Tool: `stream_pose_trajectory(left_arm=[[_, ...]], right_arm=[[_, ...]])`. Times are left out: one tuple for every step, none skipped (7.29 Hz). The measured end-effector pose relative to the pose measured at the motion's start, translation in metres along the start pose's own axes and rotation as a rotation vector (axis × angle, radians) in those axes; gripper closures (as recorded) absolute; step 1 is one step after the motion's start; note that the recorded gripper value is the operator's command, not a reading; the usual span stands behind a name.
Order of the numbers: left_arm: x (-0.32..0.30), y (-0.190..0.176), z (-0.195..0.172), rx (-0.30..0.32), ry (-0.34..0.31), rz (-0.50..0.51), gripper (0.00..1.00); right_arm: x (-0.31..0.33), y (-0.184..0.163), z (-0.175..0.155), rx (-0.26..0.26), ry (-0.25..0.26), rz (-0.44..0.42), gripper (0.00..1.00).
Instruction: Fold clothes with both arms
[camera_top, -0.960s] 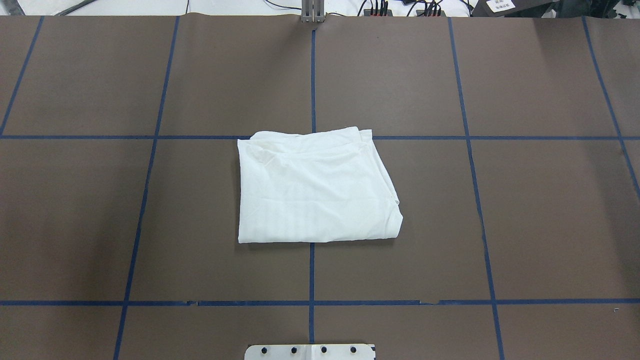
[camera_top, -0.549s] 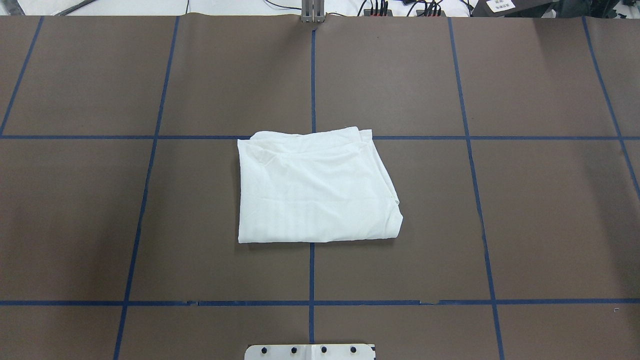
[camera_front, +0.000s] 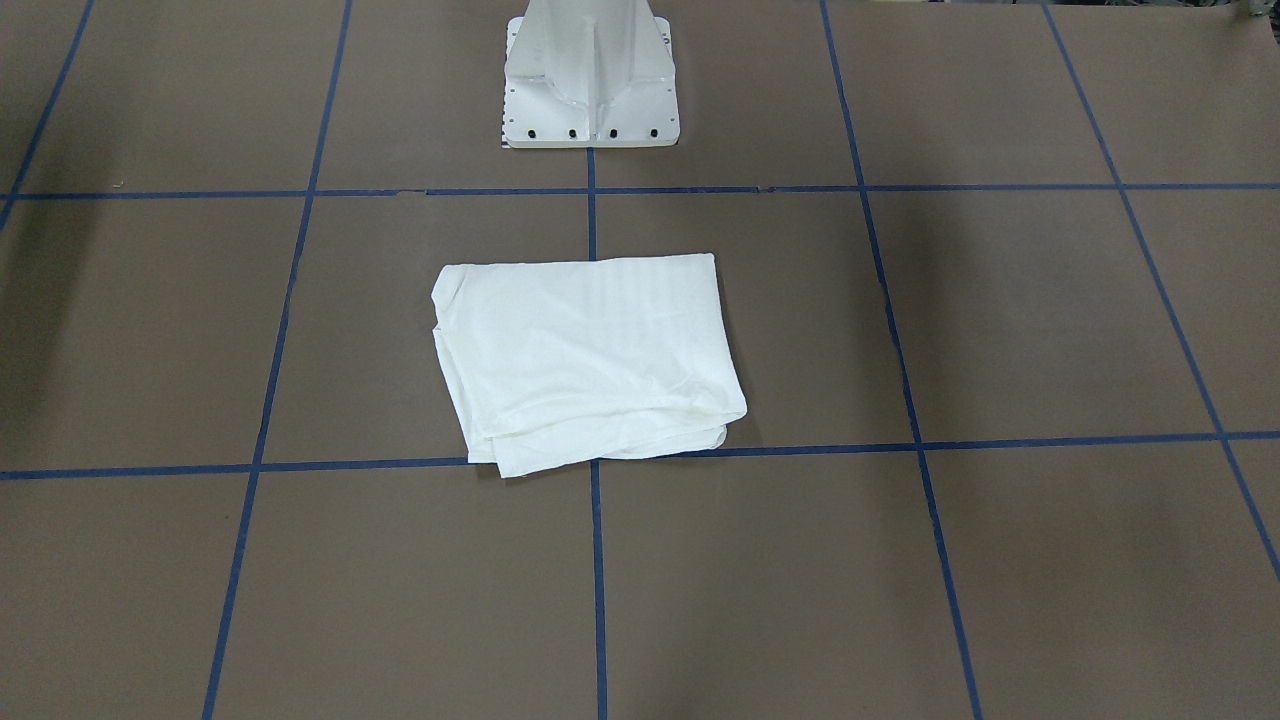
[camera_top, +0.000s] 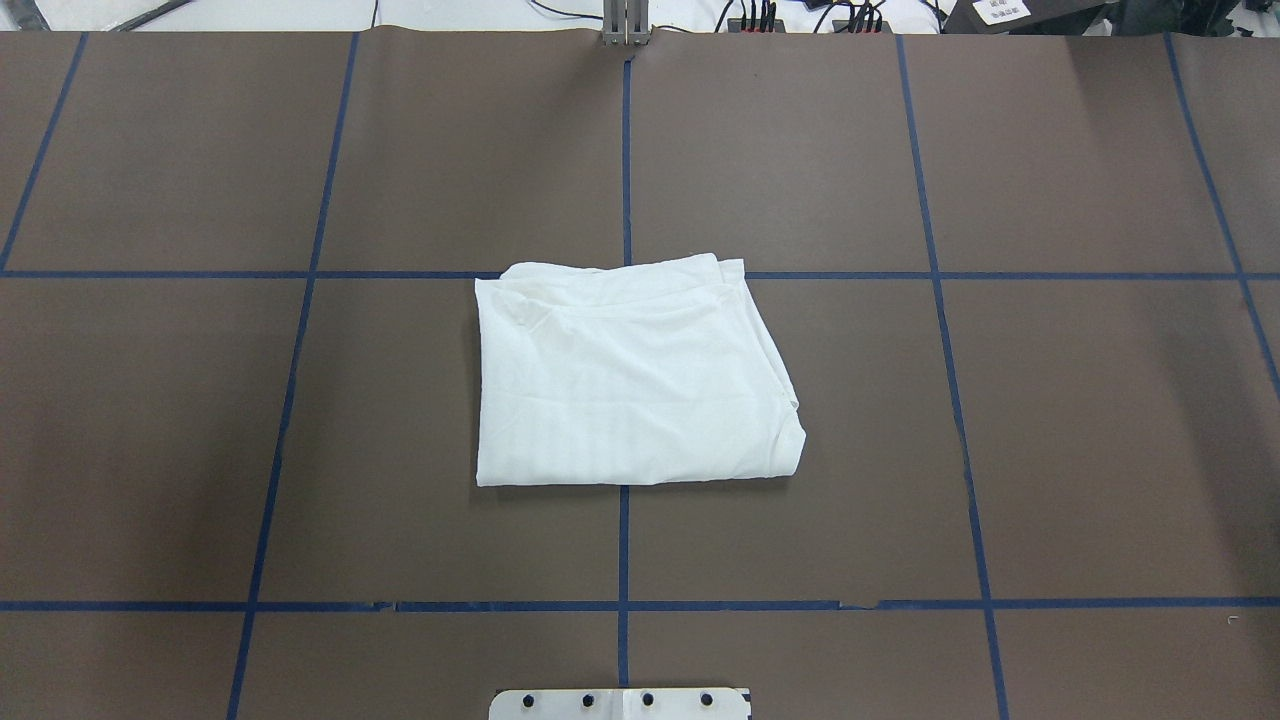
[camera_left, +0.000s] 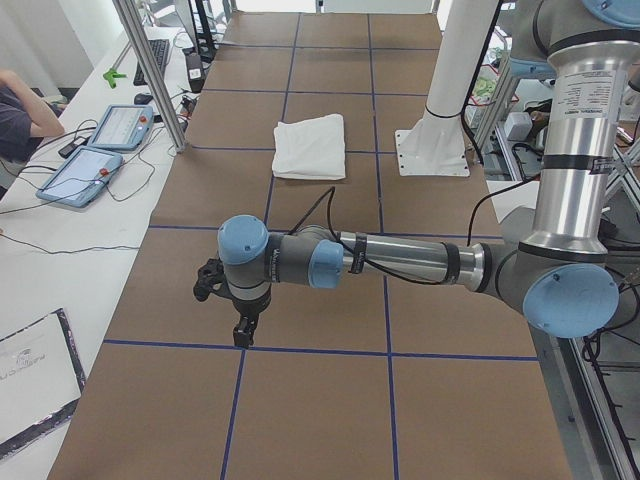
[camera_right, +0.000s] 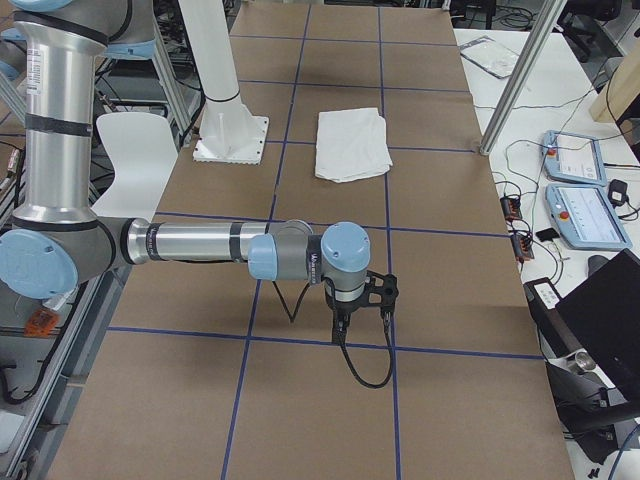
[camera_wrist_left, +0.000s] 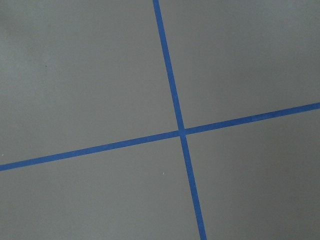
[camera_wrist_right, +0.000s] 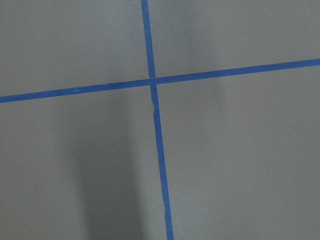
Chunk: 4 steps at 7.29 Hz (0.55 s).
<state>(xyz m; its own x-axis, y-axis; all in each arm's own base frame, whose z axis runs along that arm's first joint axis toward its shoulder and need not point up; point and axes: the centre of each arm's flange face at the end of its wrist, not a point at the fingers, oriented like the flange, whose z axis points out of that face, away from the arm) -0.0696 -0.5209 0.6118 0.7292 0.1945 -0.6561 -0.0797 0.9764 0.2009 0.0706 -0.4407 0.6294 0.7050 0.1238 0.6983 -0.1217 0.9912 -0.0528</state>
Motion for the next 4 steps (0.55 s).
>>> stream_pose_trajectory(left_arm=[[-0.0007, 0.0003, 0.0011, -0.002, 0.0, -0.001, 0.0], [-0.0012, 0.0005, 0.0022, -0.004, 0.001, -0.002, 0.0], [-0.0014, 0.0006, 0.003, -0.005, 0.002, -0.003, 0.0], [-0.0015, 0.0006, 0.0032, -0.005, 0.002, -0.002, 0.0]], right_arm=[[-0.0001, 0.0, 0.0001, 0.0, 0.0, 0.0, 0.0], [-0.0003, 0.0, 0.0003, -0.001, -0.001, 0.0, 0.0], [-0.0003, 0.0, 0.0003, -0.001, -0.001, 0.0, 0.0], [-0.0003, 0.0, 0.0004, -0.001, -0.001, 0.0, 0.0]])
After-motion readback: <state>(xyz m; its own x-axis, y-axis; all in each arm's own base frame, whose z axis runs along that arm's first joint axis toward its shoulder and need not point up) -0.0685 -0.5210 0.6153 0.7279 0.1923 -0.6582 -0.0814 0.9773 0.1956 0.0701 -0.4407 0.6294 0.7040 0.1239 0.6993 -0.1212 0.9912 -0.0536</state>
